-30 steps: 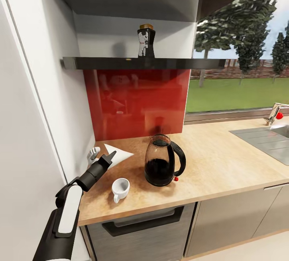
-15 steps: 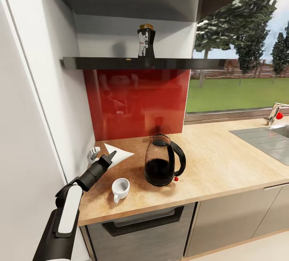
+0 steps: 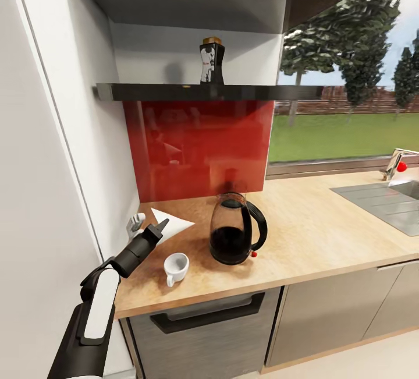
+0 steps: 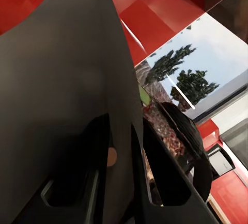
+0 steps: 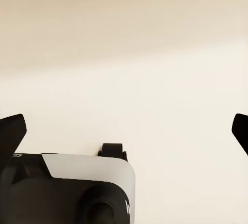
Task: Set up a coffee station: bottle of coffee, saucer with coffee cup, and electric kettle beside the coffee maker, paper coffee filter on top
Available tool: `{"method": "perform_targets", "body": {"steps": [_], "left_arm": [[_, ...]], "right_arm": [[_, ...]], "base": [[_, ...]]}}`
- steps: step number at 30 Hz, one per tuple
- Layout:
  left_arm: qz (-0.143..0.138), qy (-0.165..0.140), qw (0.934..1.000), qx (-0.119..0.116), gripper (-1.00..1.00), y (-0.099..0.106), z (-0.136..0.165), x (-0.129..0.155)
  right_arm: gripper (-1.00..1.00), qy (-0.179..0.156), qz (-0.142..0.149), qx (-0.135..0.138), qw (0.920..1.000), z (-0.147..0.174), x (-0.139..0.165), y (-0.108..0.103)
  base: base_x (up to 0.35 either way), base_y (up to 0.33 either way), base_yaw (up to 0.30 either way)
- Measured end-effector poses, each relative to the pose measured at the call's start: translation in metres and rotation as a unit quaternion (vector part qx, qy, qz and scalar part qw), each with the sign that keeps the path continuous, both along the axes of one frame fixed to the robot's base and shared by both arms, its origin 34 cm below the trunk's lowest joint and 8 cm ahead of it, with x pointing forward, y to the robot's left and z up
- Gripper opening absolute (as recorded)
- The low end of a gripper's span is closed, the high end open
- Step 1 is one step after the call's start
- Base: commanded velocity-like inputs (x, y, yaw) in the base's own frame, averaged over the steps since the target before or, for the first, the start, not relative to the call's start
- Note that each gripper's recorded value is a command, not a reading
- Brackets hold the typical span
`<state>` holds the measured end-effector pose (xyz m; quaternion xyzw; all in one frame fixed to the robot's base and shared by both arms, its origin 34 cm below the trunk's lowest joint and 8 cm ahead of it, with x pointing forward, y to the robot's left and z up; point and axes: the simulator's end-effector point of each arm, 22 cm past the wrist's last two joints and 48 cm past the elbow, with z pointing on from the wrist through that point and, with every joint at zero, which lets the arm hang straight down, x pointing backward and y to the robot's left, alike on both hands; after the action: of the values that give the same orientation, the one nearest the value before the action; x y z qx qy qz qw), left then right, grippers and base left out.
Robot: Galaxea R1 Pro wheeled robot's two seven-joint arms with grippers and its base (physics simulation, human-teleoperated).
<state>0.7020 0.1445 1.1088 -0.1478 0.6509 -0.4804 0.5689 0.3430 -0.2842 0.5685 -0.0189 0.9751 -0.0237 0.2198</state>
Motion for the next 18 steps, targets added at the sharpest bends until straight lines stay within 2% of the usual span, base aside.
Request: {"method": "perform_targets", "body": {"steps": [7,18], "left_arm": [[0.000,0.000,1.0000,0.000,-1.00,0.0001,-0.0001,0.0001],[0.000,0.000,1.0000,0.000,-1.00,0.0000,0.0000,0.0001]], "right_arm": [[1.00,0.000,0.000,0.000,1.0000,-0.0001,0.0000,0.0002],[1.00,0.000,0.000,0.000,1.0000,-0.0001,0.0000,0.0000]], "base": [[-0.022,0.000,0.000],[-0.167,0.000,0.000]]}}
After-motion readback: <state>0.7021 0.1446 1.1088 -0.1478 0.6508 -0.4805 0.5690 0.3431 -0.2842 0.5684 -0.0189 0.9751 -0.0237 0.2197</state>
